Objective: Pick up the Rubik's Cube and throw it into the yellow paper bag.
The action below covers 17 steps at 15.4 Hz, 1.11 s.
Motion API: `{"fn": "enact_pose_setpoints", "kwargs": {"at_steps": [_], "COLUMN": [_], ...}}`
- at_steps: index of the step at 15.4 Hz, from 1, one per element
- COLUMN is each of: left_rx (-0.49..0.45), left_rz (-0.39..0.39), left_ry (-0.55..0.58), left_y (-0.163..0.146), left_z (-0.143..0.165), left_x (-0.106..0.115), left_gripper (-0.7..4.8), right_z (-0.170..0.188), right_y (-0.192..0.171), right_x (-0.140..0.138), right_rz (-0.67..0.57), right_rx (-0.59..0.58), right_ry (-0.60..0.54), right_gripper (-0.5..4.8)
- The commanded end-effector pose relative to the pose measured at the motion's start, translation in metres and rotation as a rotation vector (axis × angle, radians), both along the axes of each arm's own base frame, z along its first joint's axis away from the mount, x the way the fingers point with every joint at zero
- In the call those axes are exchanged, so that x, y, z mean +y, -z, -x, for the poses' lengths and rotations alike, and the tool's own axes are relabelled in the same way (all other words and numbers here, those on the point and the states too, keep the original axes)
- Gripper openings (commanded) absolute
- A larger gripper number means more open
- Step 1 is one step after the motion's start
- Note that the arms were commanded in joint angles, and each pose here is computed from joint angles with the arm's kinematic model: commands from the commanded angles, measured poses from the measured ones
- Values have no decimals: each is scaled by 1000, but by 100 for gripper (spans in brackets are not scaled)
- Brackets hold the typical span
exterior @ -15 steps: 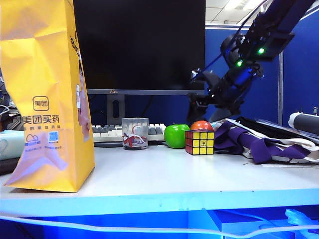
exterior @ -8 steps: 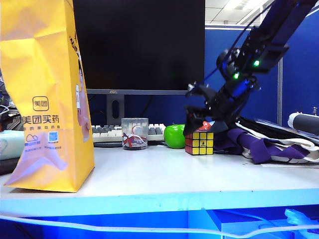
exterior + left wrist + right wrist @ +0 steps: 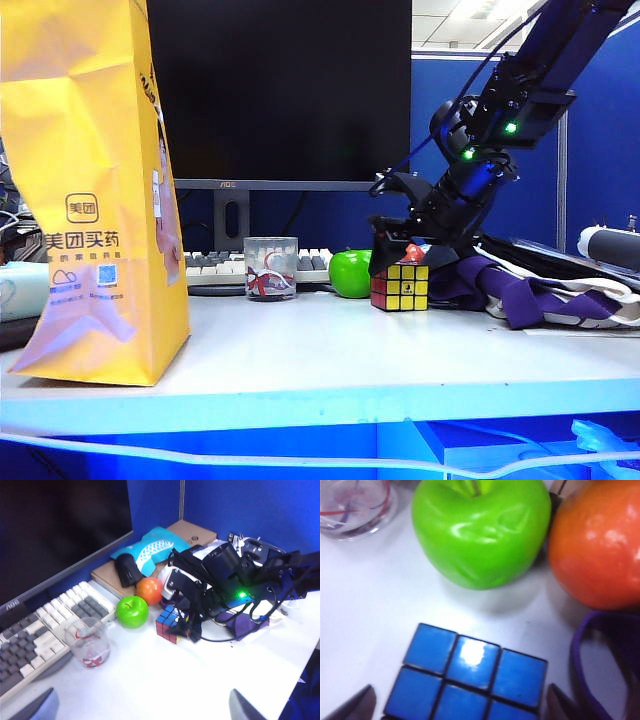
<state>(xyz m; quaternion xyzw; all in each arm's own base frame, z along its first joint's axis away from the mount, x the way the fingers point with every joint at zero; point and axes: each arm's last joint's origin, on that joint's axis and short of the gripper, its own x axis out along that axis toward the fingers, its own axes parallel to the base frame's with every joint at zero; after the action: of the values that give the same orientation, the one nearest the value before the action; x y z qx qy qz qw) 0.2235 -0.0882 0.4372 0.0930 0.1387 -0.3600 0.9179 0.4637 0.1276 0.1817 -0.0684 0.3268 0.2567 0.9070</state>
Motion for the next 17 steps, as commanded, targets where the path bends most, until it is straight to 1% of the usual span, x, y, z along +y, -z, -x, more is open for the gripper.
{"fn": "enact_pose_setpoints", "kwargs": {"at_steps": [1,2,3,4,6,7,8,10,11,12,13,14,15,16,17], "left_rx": [-10,-11,-9,-3,-1,-11,-33,-60,-60,-57,-74,-85,-83,-79,-83], "left_rz": [5,3,-5,-7,-5,-1,1,-28,-52,-76,-133,-172,-189,-196,-205], "left_ry": [-4,-11,-29,-29,-30,-30,-44,-142,-203,-257,-341,-366,-383,-393,-425], "left_y": [-2,-2,-2,-2,-4,-6,-10,-16,-18,-18,-20,-20,-17,-10,-1], "left_z": [1,0,0,2,6,10,17,31,40,49,64,75,86,97,107], "left_x": [0,0,1,1,3,4,7,15,20,25,33,38,43,47,51], "left_gripper": [462,462,462,463,470,479,479,479,479,479,479,479,479,479,479], "right_z": [-1,-1,-3,-3,-1,6,18,46,62,81,112,133,154,167,182], "right_y": [-3,-4,-13,-24,-65,-97,-136,-189,-207,-224,-249,-262,-274,-278,-277], "right_x": [0,0,2,3,3,1,-2,-5,-5,0,9,21,34,47,65], "right_rz": [3,-6,-49,-68,-86,-101,-125,-249,-298,-319,-348,-377,-402,-408,-403], "right_rx": [-23,-27,-18,-23,-82,-127,-174,-191,-194,-194,-204,-218,-228,-222,-193], "right_ry": [-4,-13,-63,-67,-69,-74,-94,-167,-216,-260,-347,-435,-517,-568,-629], "right_gripper": [29,-1,-1,-1,-1,-1,-1,-1,-1,-1,-1,-1,-1,-1,-1]}}
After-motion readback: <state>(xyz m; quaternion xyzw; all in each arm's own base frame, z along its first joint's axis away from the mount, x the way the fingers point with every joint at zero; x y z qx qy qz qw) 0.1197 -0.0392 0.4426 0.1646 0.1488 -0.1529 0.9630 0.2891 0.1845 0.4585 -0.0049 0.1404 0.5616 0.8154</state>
